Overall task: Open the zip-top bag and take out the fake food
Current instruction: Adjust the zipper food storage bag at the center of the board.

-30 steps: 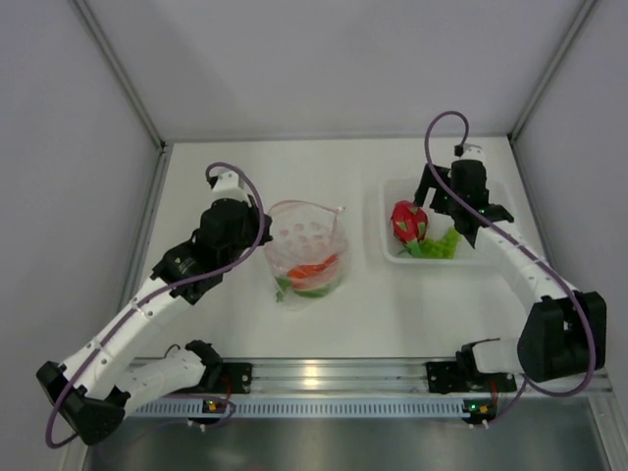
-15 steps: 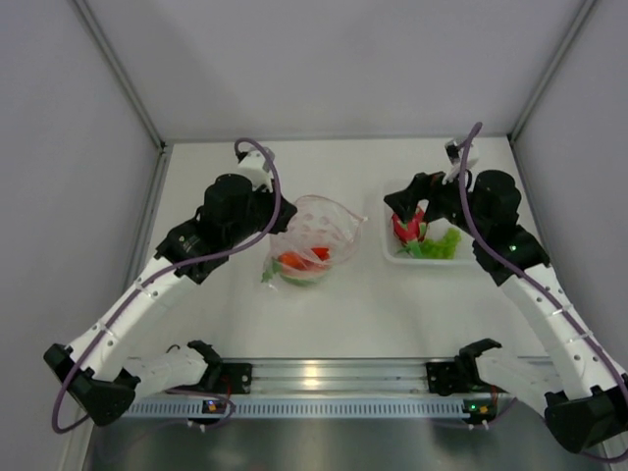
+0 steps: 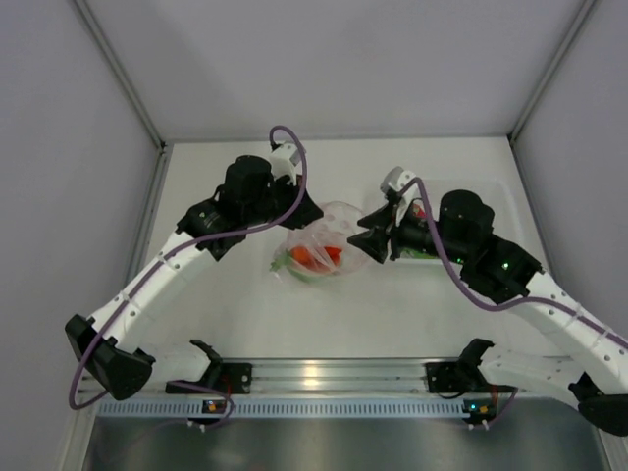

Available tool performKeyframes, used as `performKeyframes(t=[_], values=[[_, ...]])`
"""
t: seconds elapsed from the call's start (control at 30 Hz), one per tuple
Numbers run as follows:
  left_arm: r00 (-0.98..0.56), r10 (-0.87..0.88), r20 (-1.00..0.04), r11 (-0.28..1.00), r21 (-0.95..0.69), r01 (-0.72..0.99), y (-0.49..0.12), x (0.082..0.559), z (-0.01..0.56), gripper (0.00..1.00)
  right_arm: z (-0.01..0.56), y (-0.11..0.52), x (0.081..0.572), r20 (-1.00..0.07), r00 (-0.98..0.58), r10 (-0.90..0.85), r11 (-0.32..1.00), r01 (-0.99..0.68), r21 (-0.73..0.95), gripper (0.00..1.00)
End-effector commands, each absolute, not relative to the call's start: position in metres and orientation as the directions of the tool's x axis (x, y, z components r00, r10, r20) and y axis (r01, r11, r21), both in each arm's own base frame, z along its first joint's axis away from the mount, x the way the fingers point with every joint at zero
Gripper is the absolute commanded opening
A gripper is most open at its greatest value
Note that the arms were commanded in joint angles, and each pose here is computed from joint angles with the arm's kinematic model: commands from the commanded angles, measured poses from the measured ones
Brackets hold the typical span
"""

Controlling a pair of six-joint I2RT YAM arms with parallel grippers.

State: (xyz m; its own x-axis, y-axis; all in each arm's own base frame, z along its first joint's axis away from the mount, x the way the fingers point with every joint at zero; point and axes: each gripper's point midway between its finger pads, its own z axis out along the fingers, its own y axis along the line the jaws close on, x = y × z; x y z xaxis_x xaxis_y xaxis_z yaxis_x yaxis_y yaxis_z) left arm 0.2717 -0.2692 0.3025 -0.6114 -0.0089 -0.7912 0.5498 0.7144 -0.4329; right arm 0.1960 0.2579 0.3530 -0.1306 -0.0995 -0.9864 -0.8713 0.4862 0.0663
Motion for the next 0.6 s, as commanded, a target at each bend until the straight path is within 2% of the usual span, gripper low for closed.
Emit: performKeyframes(t=[0.0, 0.03, 0.07, 0.17, 0.43, 0.57], values=[[-0.581, -0.023, -0.814, 0.635, -0.461, 0.620, -0.279, 0.262, 0.337, 0.00, 0.343, 0.274, 0.197, -0.974, -0.048, -0.223, 0.496, -0.865, -0.071, 0.44], [-0.582, -0.024, -0.813, 0.625, -0.467, 0.625, -0.280, 0.261, 0.339, 0.00, 0.338, 0.280, 0.203, -0.969, -0.050, -0.243, 0.507, -0.858, -0.083, 0.42], [-0.579, -0.025, -0.815, 0.619, -0.468, 0.631, -0.280, 0.259, 0.342, 0.00, 0.338, 0.286, 0.203, -0.967, -0.037, -0.254, 0.498, -0.862, -0.097, 0.34], [-0.573, -0.027, -0.819, 0.604, -0.470, 0.643, -0.278, 0.253, 0.347, 0.00, 0.328, 0.291, 0.221, -0.953, -0.047, -0.299, 0.541, -0.831, -0.128, 0.29], [-0.574, -0.008, -0.819, 0.563, -0.478, 0.674, -0.280, 0.241, 0.351, 0.00, 0.291, 0.316, 0.237, -0.926, 0.001, -0.378, 0.504, -0.839, -0.206, 0.30], [-0.586, -0.002, -0.811, 0.549, -0.490, 0.677, -0.281, 0.237, 0.348, 0.00, 0.271, 0.339, 0.225, -0.915, 0.016, -0.402, 0.406, -0.893, -0.194, 0.33]])
